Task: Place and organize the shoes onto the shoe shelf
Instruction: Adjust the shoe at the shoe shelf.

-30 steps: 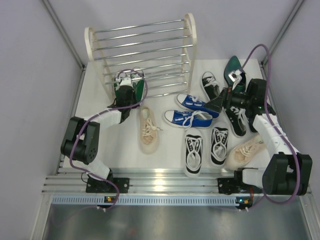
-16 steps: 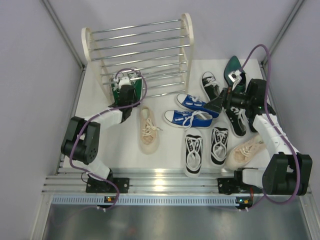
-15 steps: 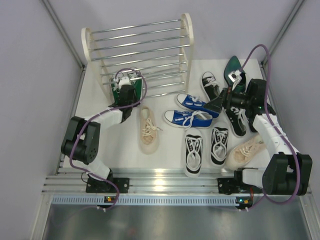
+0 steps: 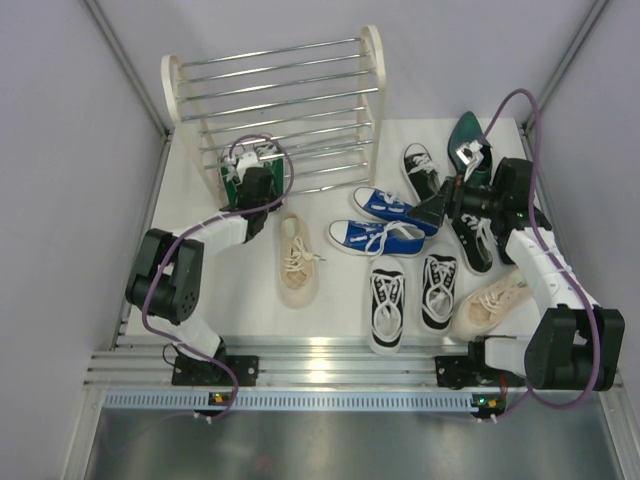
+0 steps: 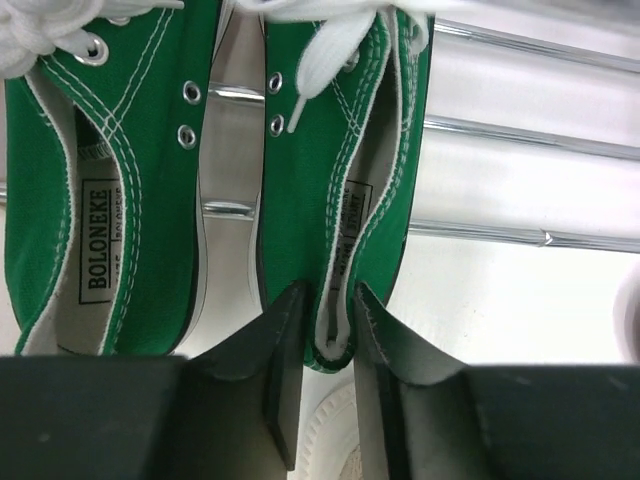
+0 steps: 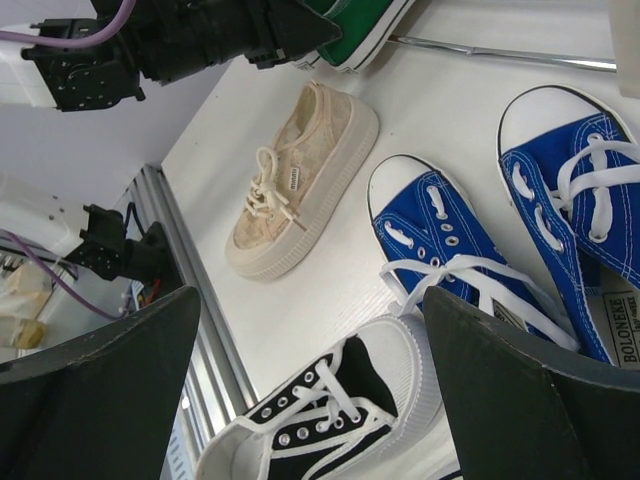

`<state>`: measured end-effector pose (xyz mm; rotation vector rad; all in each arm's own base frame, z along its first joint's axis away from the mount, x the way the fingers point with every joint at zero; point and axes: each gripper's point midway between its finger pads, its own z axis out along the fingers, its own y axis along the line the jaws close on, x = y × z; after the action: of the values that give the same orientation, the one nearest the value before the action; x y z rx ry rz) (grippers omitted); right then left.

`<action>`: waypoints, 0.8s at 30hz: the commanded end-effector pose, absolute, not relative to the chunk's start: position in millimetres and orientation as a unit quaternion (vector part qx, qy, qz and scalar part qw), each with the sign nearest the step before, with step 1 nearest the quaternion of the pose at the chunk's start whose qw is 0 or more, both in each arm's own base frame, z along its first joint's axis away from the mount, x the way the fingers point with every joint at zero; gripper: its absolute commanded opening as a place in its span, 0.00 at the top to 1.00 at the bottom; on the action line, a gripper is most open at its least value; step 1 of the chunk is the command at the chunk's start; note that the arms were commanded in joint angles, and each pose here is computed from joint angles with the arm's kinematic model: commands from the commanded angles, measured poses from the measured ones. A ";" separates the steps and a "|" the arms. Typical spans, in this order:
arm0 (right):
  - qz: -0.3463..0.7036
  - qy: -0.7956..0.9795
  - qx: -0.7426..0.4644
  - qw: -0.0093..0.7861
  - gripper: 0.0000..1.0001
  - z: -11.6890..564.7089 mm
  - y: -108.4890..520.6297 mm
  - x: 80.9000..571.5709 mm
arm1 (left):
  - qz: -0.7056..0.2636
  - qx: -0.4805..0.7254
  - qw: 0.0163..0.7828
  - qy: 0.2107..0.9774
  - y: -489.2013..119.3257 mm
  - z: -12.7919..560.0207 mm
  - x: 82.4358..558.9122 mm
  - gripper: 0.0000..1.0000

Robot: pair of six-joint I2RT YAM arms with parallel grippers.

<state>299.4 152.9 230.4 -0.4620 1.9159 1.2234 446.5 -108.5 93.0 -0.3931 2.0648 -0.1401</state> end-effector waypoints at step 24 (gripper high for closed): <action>0.446 0.734 -0.246 0.448 0.07 260.6 144.7 296.9 | -0.134 -0.056 0.541 0.829 -123.0 198.3 402.4 0.31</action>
<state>294.0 151.1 235.3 -0.5132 1.9083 1.1889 420.0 -121.6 182.4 -0.2022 1.9700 -0.2827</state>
